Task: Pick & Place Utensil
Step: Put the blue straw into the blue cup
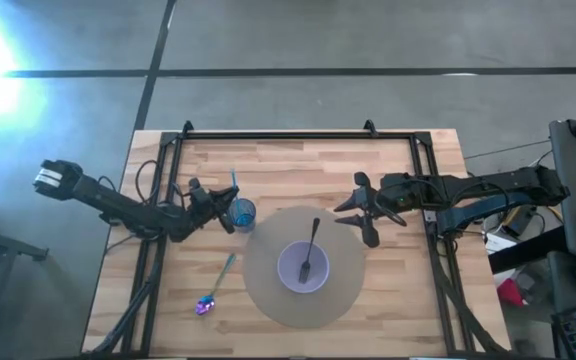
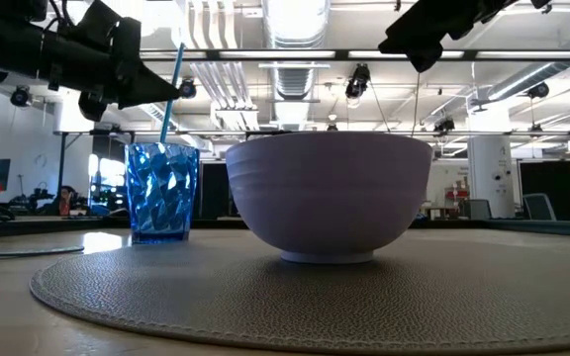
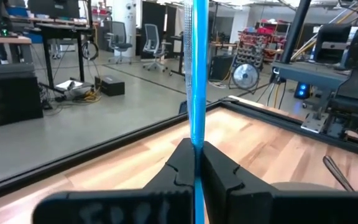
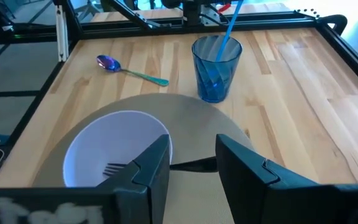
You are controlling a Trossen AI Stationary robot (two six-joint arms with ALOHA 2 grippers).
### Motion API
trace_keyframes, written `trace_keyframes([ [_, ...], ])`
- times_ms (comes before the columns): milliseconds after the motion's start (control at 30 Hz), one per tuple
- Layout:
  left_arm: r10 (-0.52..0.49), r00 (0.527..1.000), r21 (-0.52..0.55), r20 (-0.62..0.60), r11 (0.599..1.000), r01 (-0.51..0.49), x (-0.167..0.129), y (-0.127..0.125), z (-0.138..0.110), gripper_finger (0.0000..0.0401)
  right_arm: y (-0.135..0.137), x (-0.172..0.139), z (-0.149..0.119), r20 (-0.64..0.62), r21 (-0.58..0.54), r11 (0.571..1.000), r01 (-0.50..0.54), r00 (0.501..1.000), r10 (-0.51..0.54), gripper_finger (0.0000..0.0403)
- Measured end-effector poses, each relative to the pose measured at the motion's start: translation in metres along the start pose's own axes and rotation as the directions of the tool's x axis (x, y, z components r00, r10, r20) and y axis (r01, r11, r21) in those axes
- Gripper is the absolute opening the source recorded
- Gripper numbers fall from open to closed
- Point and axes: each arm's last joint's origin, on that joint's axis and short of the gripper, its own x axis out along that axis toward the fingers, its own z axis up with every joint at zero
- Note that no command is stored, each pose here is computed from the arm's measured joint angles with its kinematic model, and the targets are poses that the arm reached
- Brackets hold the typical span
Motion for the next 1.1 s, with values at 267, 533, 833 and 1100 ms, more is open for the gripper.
trace_keyframes([
  [267, 0.001, 1.000, 0.007, -0.018, 1.000, 0.000, 0.0000, 0.0004, -0.0026, 0.0009, 0.0000, 0.0002, -0.0003, -0.002, 0.000, 1.000, 0.000, 1.000, 0.000, 0.0115],
  [533, 0.001, 1.000, 0.024, -0.019, 1.000, -0.001, 0.0001, 0.0005, -0.0027, 0.0021, 0.0000, 0.0002, -0.0004, -0.003, 0.018, 1.000, 0.000, 1.000, 0.000, 0.0112],
  [833, 0.002, 1.000, 0.046, -0.018, 0.999, -0.001, 0.0001, 0.0005, -0.0026, 0.0099, -0.0001, 0.0002, -0.0005, -0.004, 0.019, 1.000, 0.000, 1.000, 0.000, 0.0124],
  [1100, 0.060, 0.998, 0.044, -0.003, 0.997, -0.060, 0.0004, 0.0014, -0.0006, 0.0158, -0.0001, 0.0002, -0.0006, -0.006, 0.018, 1.000, 0.000, 1.000, 0.000, 0.0119],
])
